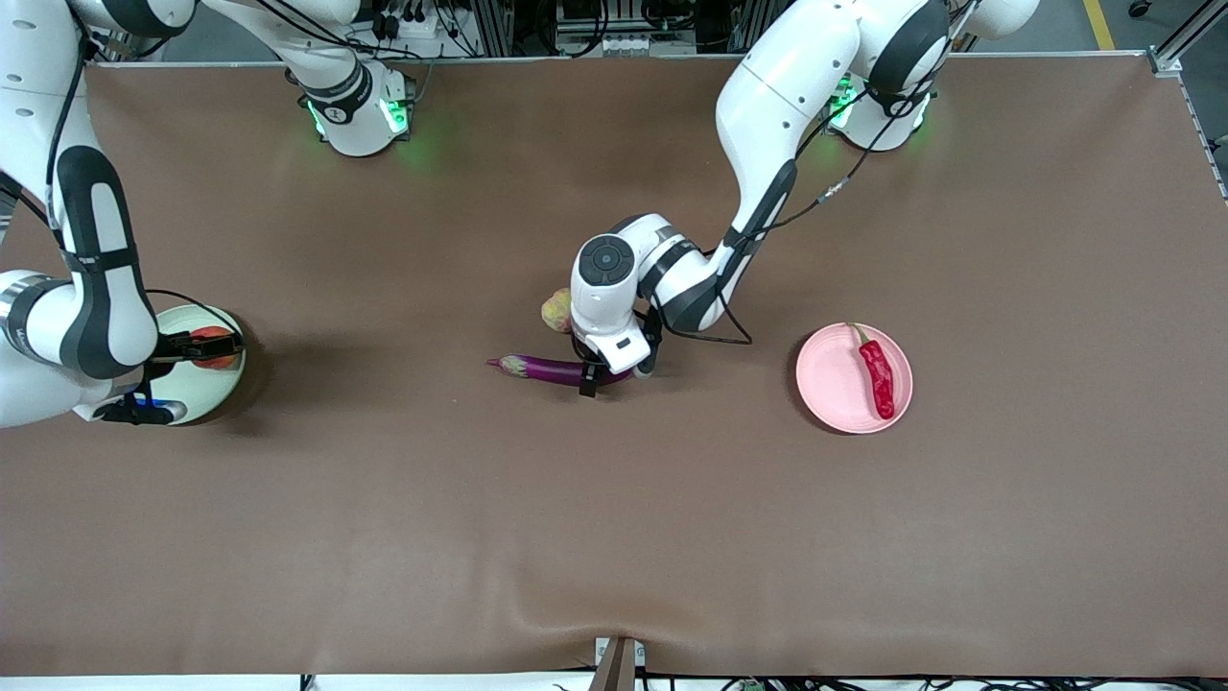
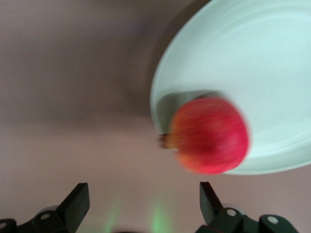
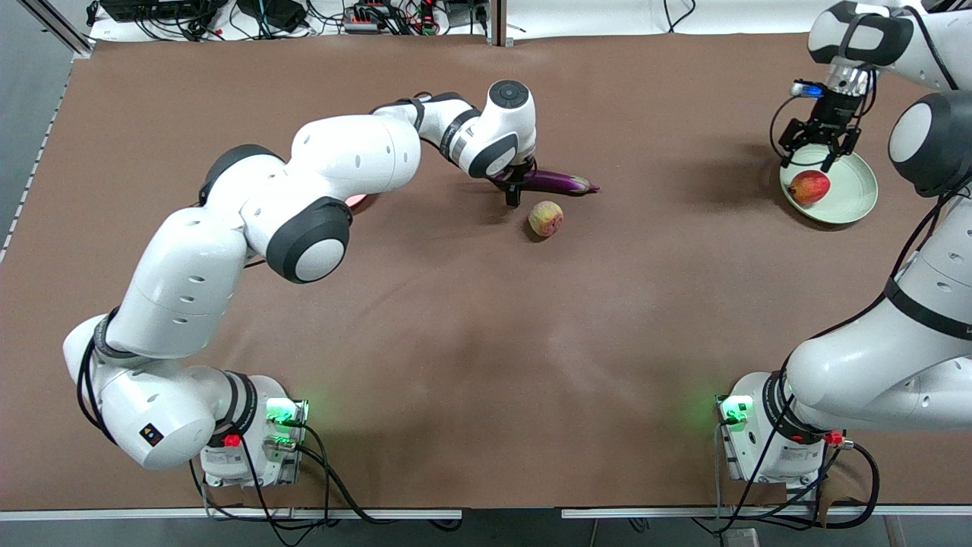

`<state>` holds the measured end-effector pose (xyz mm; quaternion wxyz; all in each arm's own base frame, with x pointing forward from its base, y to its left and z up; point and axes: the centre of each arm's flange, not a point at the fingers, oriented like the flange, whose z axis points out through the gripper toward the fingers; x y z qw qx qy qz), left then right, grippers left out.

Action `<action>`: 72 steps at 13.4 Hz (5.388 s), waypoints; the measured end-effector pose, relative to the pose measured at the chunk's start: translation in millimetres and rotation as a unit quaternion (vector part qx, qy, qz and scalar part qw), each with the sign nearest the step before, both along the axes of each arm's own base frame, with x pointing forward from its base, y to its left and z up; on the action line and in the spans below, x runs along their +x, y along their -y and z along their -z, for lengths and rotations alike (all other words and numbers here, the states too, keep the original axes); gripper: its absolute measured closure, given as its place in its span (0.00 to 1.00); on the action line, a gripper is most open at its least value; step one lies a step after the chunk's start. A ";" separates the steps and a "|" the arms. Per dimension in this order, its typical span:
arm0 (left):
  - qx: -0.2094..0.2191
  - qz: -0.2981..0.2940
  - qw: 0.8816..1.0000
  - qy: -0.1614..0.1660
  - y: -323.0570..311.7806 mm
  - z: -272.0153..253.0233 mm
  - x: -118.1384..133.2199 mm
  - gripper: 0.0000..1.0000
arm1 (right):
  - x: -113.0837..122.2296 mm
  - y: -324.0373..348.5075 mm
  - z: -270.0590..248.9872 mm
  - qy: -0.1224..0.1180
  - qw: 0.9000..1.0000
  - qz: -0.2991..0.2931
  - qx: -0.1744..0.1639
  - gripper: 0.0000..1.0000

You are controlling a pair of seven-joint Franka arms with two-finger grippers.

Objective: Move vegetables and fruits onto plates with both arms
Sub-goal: 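Carry the apple to the green plate while the left gripper reaches the eggplant, then grasp the purple eggplant with the left gripper while the right gripper releases apple, then carry the eggplant to the pink plate while the right gripper grasps the pear, then release the eggplant on the pink plate while the right gripper carries the pear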

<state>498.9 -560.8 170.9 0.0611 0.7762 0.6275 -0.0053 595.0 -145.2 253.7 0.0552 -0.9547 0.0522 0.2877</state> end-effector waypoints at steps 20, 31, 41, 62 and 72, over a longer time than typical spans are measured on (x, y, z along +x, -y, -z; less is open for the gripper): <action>0.055 0.319 0.946 -0.014 -213.0 -180.6 150.1 0.62 | -11.7 -297.4 32.7 -0.086 0.951 0.291 -0.057 0.00; 0.077 0.605 0.790 -0.065 -327.1 -146.3 132.7 0.62 | -64.2 -479.7 15.5 -0.063 0.901 0.420 -0.087 0.00; 0.083 0.612 0.782 -0.079 -355.7 -61.6 113.9 0.62 | -77.6 -499.2 60.6 -0.022 0.909 0.403 -0.101 0.03; 0.100 0.610 0.783 -0.064 -371.1 -56.1 128.1 0.00 | -20.9 -89.3 -30.9 -0.014 0.997 0.047 -0.066 0.35; 0.108 0.644 0.755 -0.059 -443.1 -223.2 125.8 0.00 | -6.1 97.2 -0.9 0.047 0.979 -0.192 -0.042 0.35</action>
